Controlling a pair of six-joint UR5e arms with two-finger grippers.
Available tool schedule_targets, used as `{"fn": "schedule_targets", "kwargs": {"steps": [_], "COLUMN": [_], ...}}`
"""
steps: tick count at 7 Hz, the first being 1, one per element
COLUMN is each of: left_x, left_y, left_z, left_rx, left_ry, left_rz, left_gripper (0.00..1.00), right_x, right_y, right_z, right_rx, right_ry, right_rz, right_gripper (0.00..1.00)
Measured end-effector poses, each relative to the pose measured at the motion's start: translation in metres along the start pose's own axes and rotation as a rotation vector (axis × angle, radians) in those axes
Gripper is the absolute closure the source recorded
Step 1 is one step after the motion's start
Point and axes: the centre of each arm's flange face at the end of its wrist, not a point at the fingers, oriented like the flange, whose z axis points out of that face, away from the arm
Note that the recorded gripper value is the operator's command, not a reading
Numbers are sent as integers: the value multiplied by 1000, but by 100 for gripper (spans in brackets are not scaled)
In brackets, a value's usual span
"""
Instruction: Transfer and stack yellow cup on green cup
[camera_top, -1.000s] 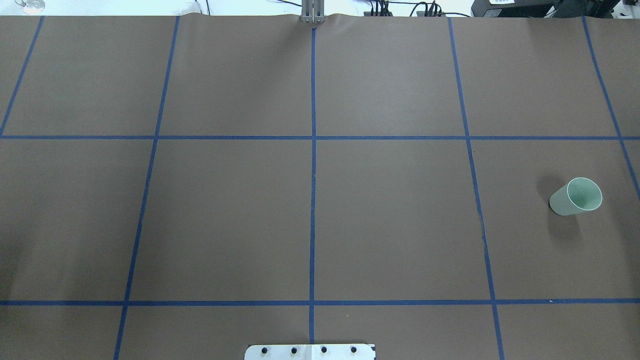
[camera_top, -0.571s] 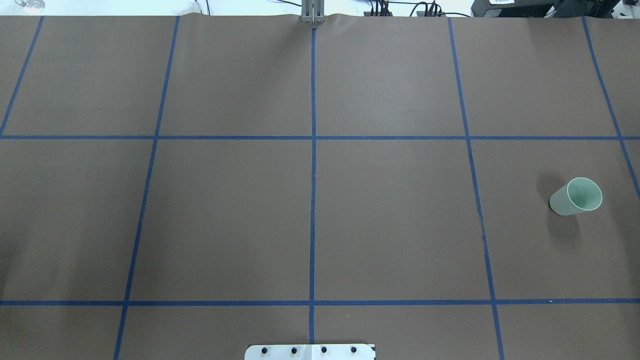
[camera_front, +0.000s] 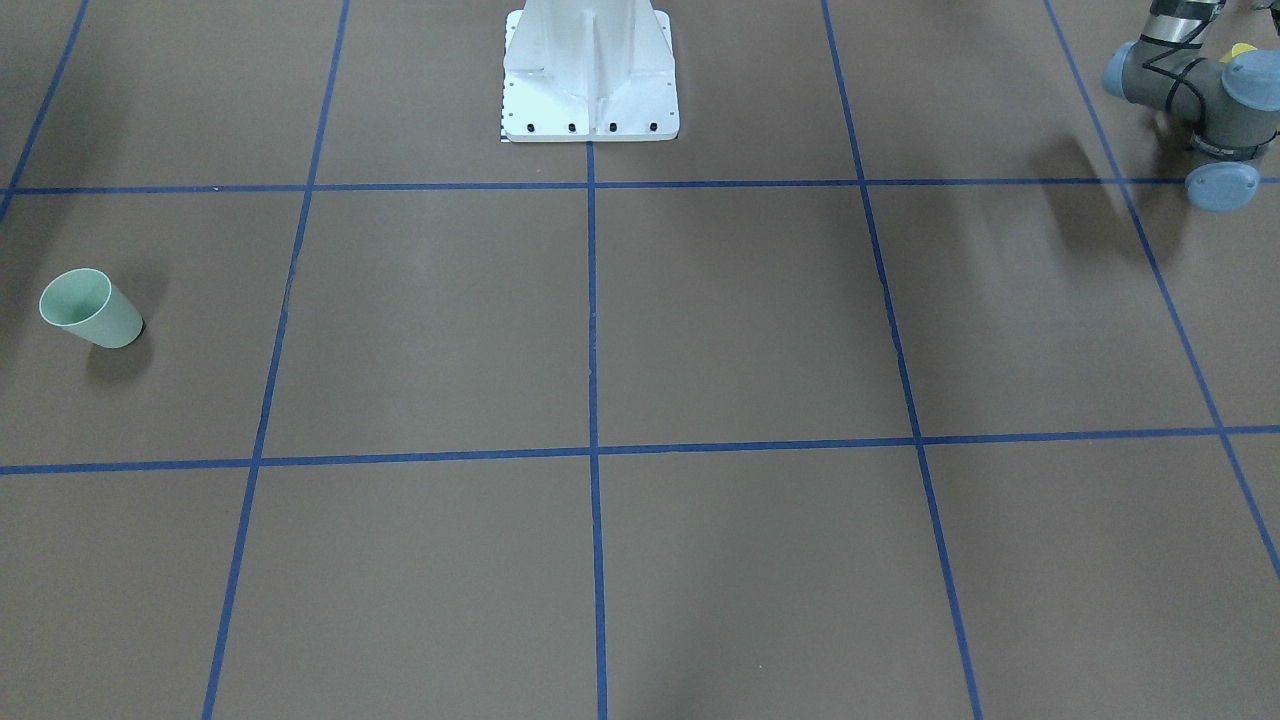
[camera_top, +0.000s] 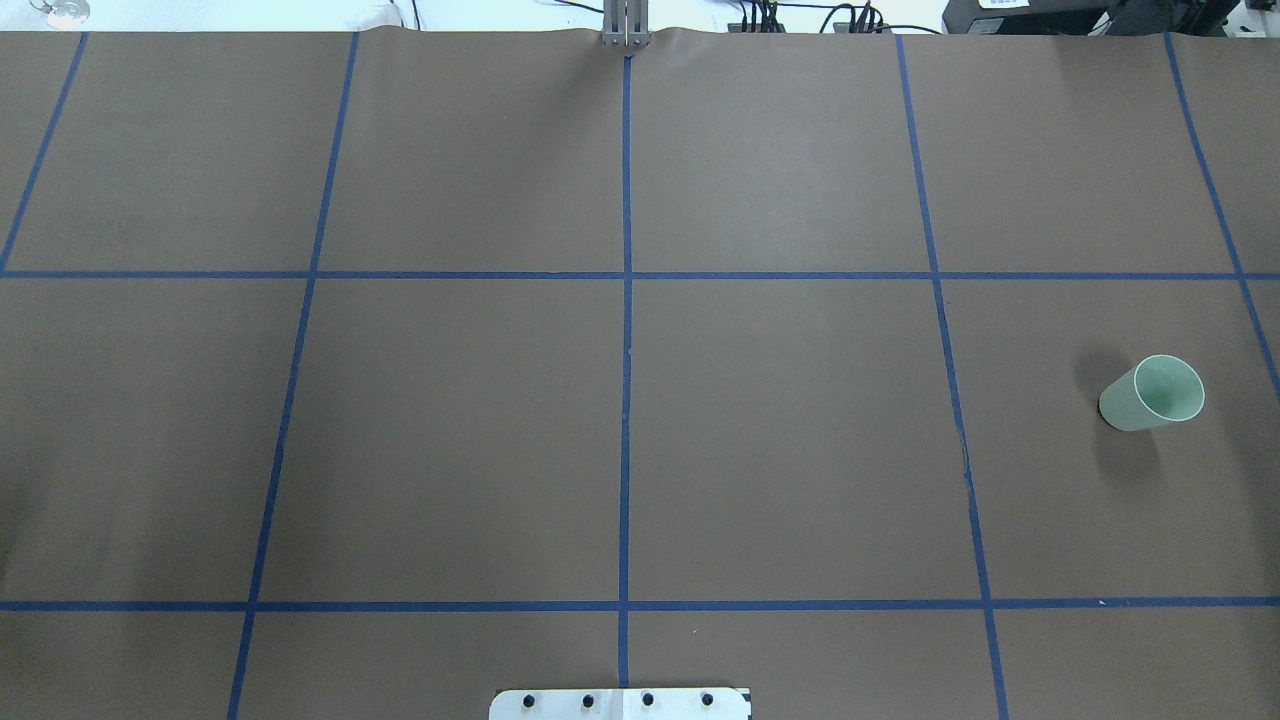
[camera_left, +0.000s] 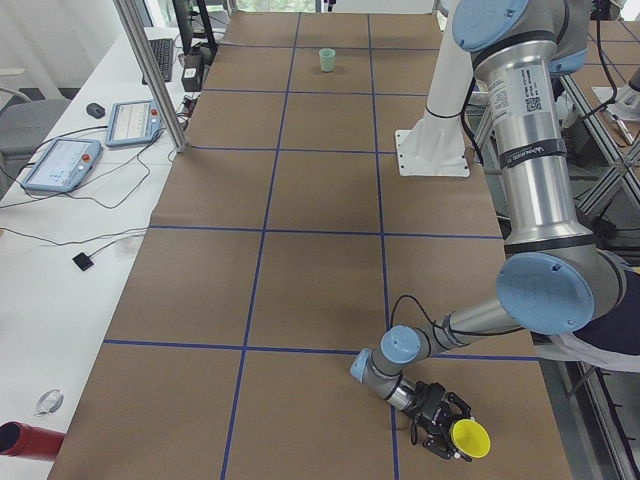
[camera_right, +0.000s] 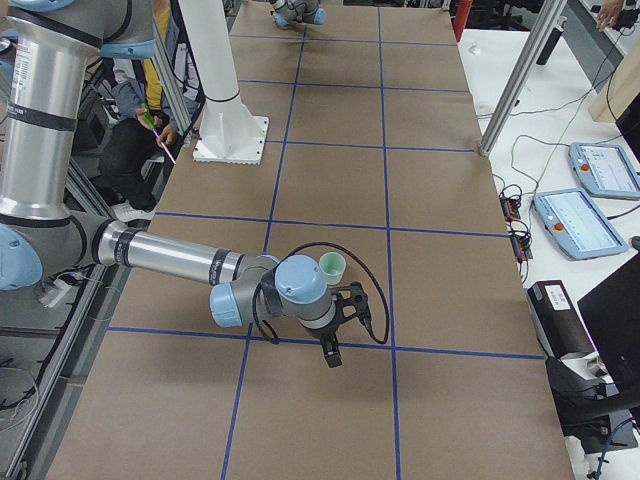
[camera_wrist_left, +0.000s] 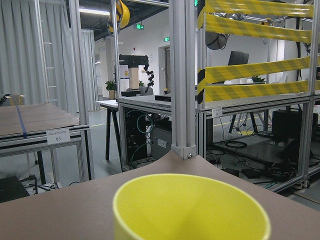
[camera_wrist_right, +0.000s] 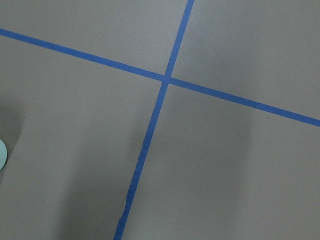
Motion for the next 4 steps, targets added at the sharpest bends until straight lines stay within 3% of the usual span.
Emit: {"fn": "schedule_targets", "kwargs": {"steps": [2,4], "left_x": [3,14], "left_y": [-7,-41], "left_z": [9,39], "left_rx": [19,81], "left_ry": [1,37], "left_rz": [69,106], "left_gripper": [76,77], "right_x": [0,-1], "right_y": [0,-2], "right_z": [0,0], "right_rx": [0,0], "right_ry": [0,-1], "right_rz": [1,3], "right_gripper": [0,0]}}
